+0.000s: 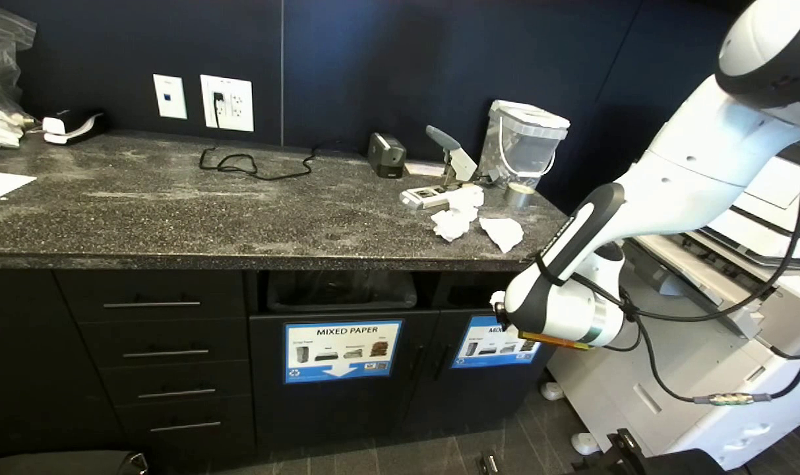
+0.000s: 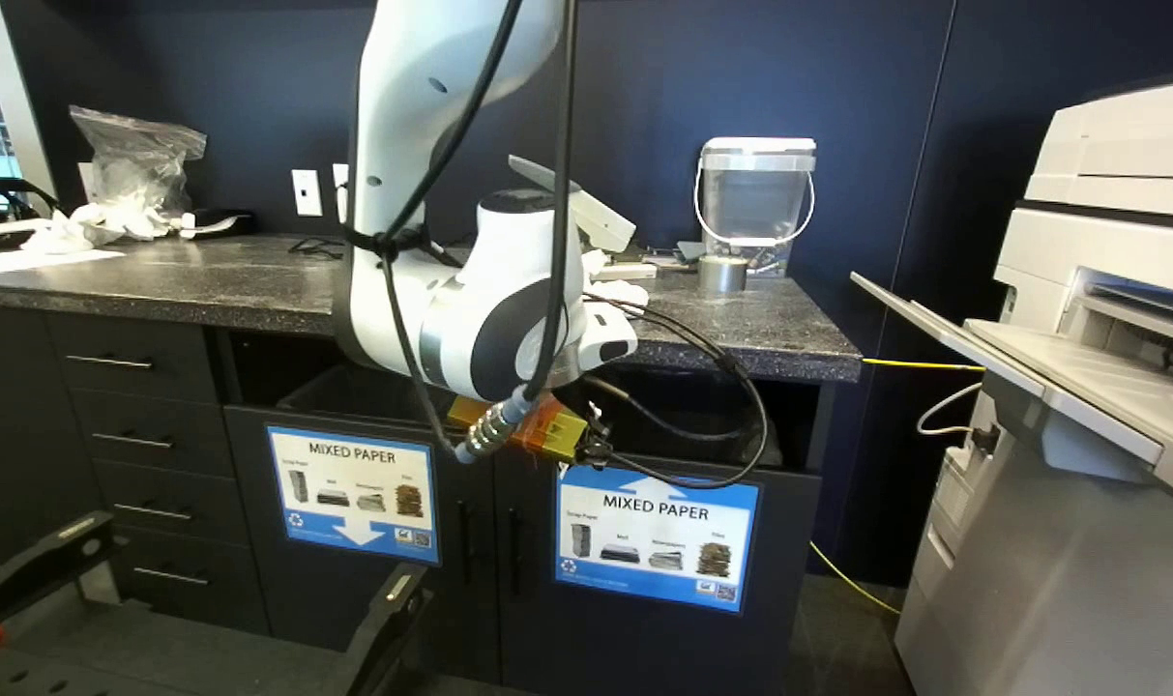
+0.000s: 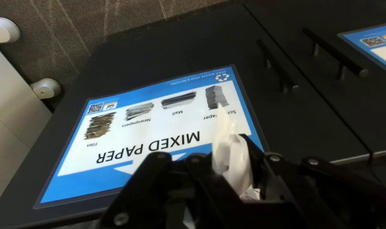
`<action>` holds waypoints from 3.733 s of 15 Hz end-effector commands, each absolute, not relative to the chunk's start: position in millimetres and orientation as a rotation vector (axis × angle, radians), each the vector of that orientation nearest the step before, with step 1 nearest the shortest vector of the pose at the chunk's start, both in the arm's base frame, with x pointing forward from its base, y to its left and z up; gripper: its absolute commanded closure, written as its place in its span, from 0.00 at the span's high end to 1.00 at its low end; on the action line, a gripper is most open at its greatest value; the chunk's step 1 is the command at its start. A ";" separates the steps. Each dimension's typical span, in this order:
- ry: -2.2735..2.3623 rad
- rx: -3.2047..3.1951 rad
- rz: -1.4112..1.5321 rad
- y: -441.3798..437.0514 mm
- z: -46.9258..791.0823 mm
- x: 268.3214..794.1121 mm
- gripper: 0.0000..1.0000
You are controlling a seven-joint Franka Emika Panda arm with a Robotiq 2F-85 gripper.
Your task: Put the tissues inside the rubbish bin.
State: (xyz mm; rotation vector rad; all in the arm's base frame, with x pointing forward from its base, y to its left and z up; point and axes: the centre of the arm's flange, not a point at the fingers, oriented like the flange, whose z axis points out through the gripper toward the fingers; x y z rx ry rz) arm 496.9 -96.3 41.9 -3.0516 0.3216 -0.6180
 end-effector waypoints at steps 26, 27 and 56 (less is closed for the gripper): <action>0.440 -2.895 -1.016 -122.5 -3.7 597.0 0.77; 0.436 -2.896 -1.018 -119.8 -4.5 596.9 0.84; -0.128 -3.117 -0.098 -138.8 302.6 591.2 1.00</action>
